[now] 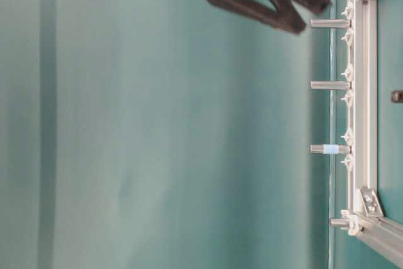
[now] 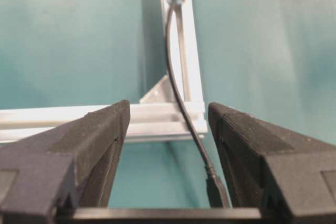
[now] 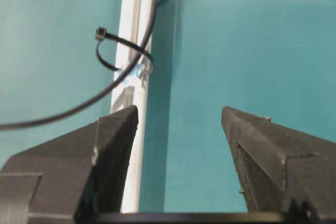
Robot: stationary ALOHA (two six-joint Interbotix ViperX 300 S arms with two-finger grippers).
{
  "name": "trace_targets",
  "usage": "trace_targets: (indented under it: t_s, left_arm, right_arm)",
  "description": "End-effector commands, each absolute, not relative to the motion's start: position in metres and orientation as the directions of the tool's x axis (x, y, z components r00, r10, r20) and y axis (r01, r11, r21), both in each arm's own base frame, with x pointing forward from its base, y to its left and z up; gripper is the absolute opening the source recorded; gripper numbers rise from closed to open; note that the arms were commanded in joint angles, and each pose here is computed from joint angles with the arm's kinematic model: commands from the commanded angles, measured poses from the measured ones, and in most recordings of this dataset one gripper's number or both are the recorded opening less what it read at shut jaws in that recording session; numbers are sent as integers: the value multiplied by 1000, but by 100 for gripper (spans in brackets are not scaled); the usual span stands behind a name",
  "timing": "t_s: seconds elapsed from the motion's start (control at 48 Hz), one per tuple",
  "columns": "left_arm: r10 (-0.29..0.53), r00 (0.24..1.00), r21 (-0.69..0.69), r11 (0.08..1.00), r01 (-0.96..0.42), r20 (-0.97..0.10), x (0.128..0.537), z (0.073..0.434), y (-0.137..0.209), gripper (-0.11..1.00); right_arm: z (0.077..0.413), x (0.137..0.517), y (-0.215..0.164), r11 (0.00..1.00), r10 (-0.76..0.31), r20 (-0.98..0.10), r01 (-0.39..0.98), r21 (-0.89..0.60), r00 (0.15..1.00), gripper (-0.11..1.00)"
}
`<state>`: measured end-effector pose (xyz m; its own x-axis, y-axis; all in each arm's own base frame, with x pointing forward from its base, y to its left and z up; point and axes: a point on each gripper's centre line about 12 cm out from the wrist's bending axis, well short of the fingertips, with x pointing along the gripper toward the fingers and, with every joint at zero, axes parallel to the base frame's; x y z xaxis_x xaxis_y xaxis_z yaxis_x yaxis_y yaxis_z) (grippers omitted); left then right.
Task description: Insert the wire through the string loop located in the center.
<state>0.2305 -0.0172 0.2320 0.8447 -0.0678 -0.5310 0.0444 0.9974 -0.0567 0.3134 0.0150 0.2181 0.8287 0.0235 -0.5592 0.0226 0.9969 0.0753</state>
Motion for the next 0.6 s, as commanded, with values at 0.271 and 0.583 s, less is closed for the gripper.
trace_targets:
  t_s: [0.271,0.583]
  left_arm:
    - [-64,882,-46,998,48,-467,215,242,-15,62]
    - [-64,906,-44,998,50,-418,205,242,-14,62]
  right_arm:
    - [237,277,10,996,23,-460,21,90,887,67]
    - [236,253,8,994,38,-370,3,110,928,67]
